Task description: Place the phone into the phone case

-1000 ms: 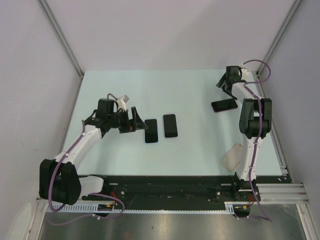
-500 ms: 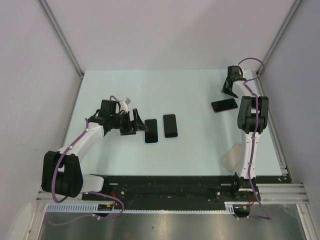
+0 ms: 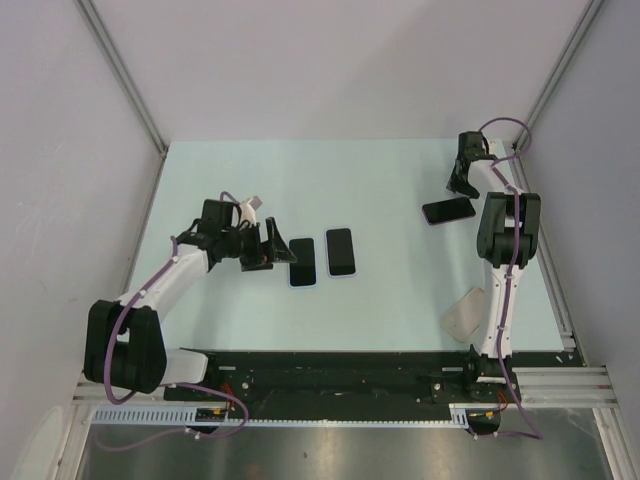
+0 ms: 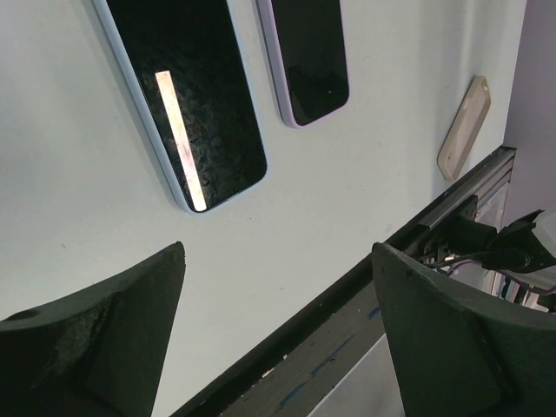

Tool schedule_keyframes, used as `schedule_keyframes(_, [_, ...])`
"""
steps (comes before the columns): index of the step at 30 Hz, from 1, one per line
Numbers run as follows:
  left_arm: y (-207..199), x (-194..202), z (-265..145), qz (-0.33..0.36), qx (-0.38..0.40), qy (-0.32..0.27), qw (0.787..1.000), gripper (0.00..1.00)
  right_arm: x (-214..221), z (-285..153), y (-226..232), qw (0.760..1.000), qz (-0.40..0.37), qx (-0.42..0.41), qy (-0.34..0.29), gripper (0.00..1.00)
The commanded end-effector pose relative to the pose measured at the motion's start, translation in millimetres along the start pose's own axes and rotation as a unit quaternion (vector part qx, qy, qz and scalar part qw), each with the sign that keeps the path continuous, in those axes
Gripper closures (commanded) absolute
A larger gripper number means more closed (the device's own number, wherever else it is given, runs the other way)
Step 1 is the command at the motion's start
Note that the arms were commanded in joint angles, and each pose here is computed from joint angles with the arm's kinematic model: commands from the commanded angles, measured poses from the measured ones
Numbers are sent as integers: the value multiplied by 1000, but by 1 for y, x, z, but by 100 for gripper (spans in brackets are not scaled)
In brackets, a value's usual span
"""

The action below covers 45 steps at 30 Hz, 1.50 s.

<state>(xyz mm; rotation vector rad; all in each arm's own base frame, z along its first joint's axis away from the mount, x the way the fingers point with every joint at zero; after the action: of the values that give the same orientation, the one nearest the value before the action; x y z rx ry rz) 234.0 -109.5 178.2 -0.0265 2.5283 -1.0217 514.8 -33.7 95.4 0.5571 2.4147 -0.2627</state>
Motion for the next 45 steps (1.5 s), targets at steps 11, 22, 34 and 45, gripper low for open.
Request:
schedule_keyframes(11, [-7, -3, -5, 7, 32, -13, 999, 7, 75, -96, -9, 985, -68, 3, 162, 53])
schedule_keyframes(22, [-14, 2, -2, 21, 68, -2, 997, 7, 104, -158, 8, 979, -128, -66, 143, 48])
schedule_keyframes(34, [-24, 7, -3, 48, 89, -1, 995, 6, 111, -156, 43, 912, -292, -272, 98, 13])
schedule_keyframes(45, [-29, 8, -6, 66, 79, -9, 995, 7, 99, -183, -6, 988, -82, -61, 117, 12])
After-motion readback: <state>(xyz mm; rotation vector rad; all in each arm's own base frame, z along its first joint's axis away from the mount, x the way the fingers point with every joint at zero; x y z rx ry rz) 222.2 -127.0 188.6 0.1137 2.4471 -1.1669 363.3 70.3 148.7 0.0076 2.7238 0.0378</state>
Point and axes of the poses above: each gripper's point midway between its finger pads, its own z axis out along the fingers, its own y axis along the line the jaws close on, x = y × z, the point moved 9 cm from there along -z, back along the fingers, and after that the axes turned 1 degree about -z, right-handed, at the moved point
